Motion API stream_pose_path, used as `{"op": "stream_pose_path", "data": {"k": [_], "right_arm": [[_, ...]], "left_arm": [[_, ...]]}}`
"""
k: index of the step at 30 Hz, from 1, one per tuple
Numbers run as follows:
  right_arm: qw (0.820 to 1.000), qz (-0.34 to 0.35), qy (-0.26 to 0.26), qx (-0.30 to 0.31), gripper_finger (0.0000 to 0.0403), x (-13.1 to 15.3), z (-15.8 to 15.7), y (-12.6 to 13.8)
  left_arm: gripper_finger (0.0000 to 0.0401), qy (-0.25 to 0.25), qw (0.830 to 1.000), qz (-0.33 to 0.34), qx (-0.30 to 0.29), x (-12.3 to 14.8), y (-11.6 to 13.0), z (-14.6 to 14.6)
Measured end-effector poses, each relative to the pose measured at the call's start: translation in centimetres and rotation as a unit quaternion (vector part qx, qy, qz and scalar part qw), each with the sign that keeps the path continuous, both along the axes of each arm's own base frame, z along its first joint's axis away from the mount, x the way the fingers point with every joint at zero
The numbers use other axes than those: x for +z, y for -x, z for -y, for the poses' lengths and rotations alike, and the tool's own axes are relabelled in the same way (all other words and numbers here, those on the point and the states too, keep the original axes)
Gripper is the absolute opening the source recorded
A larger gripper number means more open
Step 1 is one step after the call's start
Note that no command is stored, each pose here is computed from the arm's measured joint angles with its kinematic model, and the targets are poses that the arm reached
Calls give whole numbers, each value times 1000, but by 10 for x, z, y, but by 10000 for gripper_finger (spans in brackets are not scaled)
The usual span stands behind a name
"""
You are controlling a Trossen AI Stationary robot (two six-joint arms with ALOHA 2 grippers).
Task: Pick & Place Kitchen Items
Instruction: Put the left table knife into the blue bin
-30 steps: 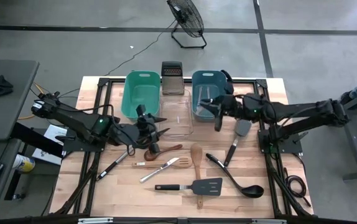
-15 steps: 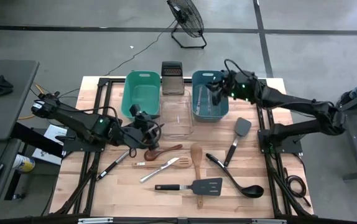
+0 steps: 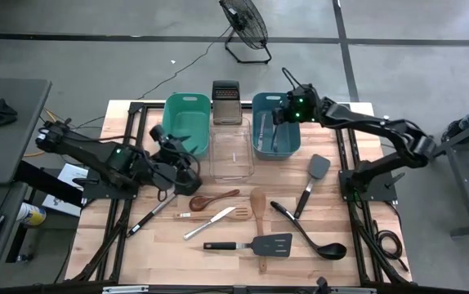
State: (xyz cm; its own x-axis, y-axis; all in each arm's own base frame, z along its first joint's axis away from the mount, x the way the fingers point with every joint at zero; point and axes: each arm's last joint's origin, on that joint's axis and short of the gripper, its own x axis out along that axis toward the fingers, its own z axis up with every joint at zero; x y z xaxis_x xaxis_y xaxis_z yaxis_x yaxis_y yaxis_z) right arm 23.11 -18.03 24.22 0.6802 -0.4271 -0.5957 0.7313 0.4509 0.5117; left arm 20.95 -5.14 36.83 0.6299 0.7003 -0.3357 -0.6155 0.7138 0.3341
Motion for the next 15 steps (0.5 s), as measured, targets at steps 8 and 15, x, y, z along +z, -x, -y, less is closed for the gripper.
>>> {"op": "stream_pose_path", "data": {"k": [8,15], "right_arm": [[1000,-8,-14,5,61,-5,0,-1],[999,-19,-28,2,130,-7,0,1]], "left_arm": [[171,4,1000,13,2,6,9,-3],[171,4,1000,6,-2,5,9,-3]]}}
